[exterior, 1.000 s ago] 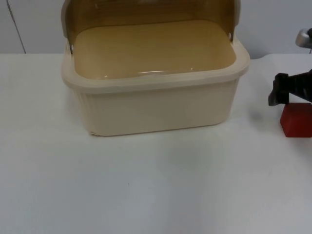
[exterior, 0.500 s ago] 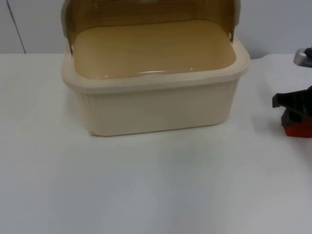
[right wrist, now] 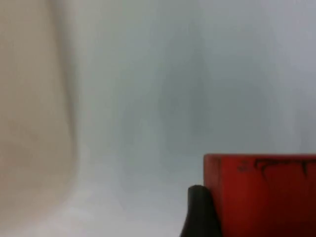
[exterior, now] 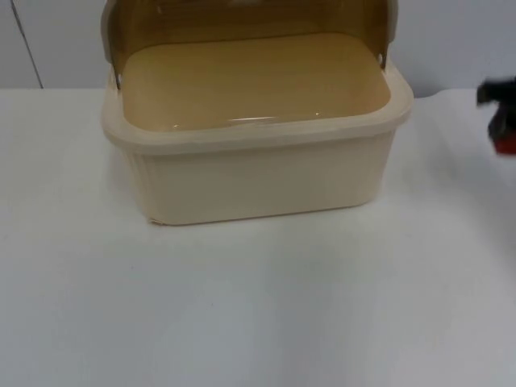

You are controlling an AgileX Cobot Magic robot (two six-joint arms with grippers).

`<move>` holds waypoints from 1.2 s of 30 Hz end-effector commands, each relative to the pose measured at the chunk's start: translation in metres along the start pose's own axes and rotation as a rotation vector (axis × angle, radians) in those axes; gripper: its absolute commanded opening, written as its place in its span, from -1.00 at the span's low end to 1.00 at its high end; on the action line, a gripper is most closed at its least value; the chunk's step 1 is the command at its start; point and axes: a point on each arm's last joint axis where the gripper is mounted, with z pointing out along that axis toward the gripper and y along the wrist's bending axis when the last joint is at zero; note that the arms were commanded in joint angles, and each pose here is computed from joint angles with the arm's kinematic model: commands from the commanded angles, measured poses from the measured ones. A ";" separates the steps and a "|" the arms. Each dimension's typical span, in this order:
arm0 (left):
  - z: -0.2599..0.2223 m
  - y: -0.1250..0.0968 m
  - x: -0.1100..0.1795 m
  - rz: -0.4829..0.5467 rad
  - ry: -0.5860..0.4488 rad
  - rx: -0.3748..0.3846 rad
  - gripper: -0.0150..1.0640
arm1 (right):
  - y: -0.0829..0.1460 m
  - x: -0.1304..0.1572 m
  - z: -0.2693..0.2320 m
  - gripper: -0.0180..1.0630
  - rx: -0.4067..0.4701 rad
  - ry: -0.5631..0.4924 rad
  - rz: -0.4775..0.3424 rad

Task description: Open the box lid with the left hand, place the block into the box with the right hand, then close the box lid with the left hand.

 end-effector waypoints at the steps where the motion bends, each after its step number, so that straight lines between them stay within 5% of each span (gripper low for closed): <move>1: 0.000 -0.001 0.000 0.001 -0.001 0.002 0.97 | 0.004 -0.019 -0.035 -0.97 -0.027 -0.114 -0.027; 12: 0.000 -0.001 0.000 0.001 -0.001 0.002 0.97 | 0.005 -0.050 -0.201 -0.97 -0.066 -0.522 -0.173; 23: 0.000 -0.001 -0.002 -0.001 -0.029 0.003 0.97 | -0.006 -0.014 -0.263 -0.97 -0.059 -0.487 -0.217; 31: 0.000 -0.001 -0.002 -0.001 -0.027 0.003 0.97 | 0.010 0.010 -0.251 -0.97 -0.284 -0.421 -0.234; 36: 0.000 -0.001 -0.002 -0.001 -0.024 0.003 0.97 | 0.029 0.017 -0.241 -0.97 -0.470 -0.413 -0.345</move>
